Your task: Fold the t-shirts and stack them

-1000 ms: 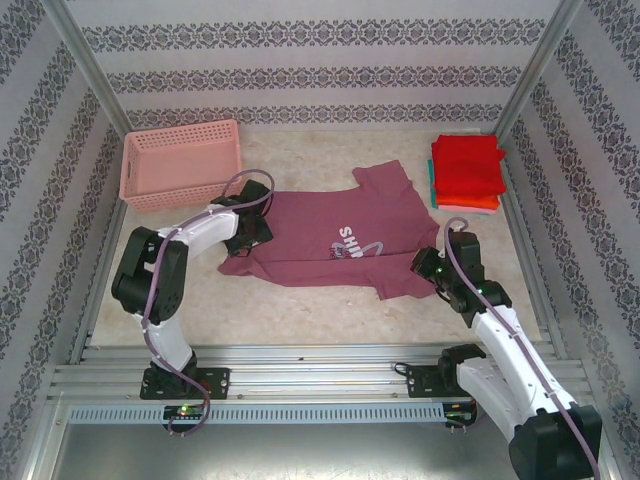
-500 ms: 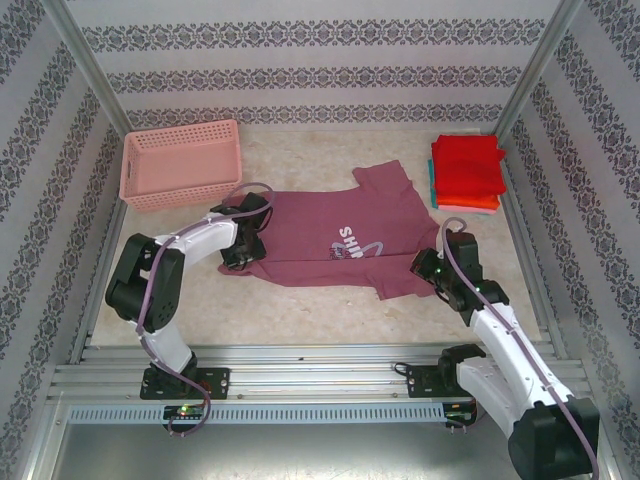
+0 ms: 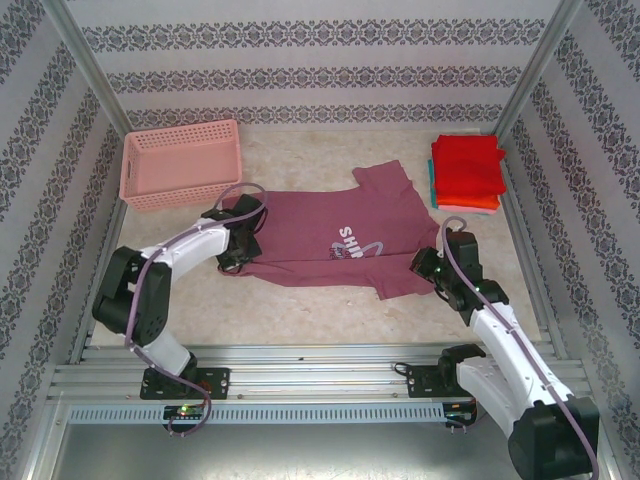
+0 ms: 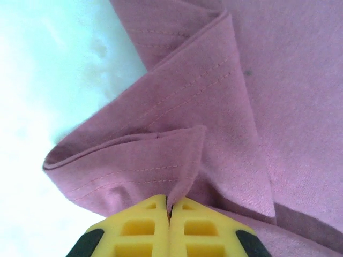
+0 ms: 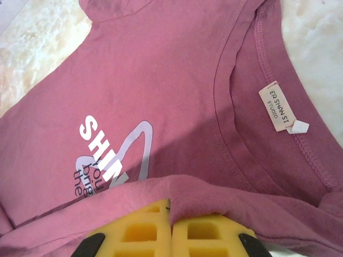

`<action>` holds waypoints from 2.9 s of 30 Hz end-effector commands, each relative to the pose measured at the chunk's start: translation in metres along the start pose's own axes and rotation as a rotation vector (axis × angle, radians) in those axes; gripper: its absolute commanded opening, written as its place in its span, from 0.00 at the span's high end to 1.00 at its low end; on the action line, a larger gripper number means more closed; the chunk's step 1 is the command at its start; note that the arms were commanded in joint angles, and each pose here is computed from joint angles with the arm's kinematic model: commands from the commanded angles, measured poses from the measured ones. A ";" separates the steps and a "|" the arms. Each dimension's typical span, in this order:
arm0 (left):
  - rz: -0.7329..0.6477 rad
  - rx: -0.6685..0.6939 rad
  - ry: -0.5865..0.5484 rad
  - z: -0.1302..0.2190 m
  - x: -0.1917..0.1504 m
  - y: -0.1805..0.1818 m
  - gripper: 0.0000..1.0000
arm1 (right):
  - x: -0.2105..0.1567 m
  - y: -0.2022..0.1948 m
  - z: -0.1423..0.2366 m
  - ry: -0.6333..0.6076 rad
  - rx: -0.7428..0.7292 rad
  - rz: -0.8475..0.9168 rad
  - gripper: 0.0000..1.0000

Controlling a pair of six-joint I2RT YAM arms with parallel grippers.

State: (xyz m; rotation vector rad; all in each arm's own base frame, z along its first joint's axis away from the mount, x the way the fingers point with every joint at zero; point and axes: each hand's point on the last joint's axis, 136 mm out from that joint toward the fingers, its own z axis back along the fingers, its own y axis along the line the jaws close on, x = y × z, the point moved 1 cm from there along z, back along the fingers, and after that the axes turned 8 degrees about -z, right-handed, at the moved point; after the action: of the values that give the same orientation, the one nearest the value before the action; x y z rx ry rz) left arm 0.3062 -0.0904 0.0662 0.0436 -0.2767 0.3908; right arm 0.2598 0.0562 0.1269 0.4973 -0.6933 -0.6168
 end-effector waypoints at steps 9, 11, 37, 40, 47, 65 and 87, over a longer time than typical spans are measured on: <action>0.077 0.039 0.040 0.023 -0.054 0.049 1.00 | -0.039 -0.036 0.028 0.044 -0.125 -0.026 1.00; 0.080 0.039 0.039 0.026 -0.058 0.053 1.00 | -0.046 -0.035 0.027 0.057 -0.119 -0.033 1.00; 0.052 -0.124 -0.560 0.132 0.315 -0.068 1.00 | 0.246 0.268 -0.053 -0.339 0.300 0.264 1.00; 0.114 -0.216 -0.745 0.199 0.341 -0.069 1.00 | 0.274 0.307 -0.006 -0.435 0.418 0.276 1.00; 0.186 -0.398 -1.054 0.347 0.343 -0.046 1.00 | 0.312 0.361 0.128 -0.639 0.626 0.339 1.00; 0.210 -0.494 -0.591 0.159 0.108 0.013 1.00 | 0.068 0.098 0.032 -0.130 0.308 0.229 1.00; 0.386 -0.217 -0.273 -0.032 -0.022 0.077 0.51 | -0.040 -0.042 -0.028 0.174 -0.134 -0.036 0.49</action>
State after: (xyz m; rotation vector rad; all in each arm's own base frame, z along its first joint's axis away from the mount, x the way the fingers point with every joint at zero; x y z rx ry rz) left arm 0.2749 -0.0311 0.0320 -0.2190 -0.6011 0.7223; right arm 0.2369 0.0655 0.0521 0.4690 -0.4311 -0.6324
